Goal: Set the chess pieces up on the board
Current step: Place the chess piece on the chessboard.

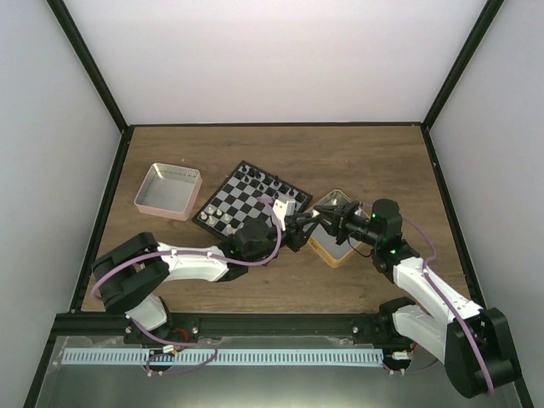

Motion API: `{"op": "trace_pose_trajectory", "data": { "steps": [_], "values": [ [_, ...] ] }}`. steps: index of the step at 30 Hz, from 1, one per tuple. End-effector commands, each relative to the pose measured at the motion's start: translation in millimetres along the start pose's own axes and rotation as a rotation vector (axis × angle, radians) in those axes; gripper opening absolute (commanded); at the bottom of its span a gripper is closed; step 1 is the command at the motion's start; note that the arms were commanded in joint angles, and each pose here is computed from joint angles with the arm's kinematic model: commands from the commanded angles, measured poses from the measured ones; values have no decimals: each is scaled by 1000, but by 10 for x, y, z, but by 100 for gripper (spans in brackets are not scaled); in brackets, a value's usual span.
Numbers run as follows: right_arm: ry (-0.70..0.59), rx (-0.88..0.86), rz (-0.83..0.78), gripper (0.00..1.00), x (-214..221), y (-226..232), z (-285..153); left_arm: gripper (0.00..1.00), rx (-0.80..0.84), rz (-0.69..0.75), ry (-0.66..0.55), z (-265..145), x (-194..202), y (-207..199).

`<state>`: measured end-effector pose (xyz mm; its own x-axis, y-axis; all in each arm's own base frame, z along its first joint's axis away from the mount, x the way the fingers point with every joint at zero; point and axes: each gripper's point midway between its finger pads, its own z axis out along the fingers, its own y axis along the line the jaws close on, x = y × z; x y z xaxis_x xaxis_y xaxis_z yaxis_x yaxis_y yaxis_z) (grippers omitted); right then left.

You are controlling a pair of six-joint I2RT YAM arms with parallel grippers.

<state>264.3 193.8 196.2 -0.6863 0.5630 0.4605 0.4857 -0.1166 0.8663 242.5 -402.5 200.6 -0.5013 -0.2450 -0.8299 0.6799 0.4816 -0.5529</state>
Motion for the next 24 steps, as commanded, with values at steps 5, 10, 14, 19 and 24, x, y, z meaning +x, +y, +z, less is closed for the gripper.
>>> {"op": "trace_pose_trajectory", "data": {
  "steps": [5,10,14,19,24],
  "values": [
    [28,-38,2,15,59,82,-27,32,46,-12,-17,-50,52,-38],
    [33,-42,4,15,65,80,-29,26,53,-14,-32,-71,25,-52],
    [35,-36,6,15,64,58,-29,27,55,0,-48,-74,-20,-72],
    [39,-35,5,15,72,57,-28,24,54,5,-59,-57,-43,-75],
    [43,-30,5,15,75,46,-29,14,56,16,-61,-17,-51,-84]
  ]
}}
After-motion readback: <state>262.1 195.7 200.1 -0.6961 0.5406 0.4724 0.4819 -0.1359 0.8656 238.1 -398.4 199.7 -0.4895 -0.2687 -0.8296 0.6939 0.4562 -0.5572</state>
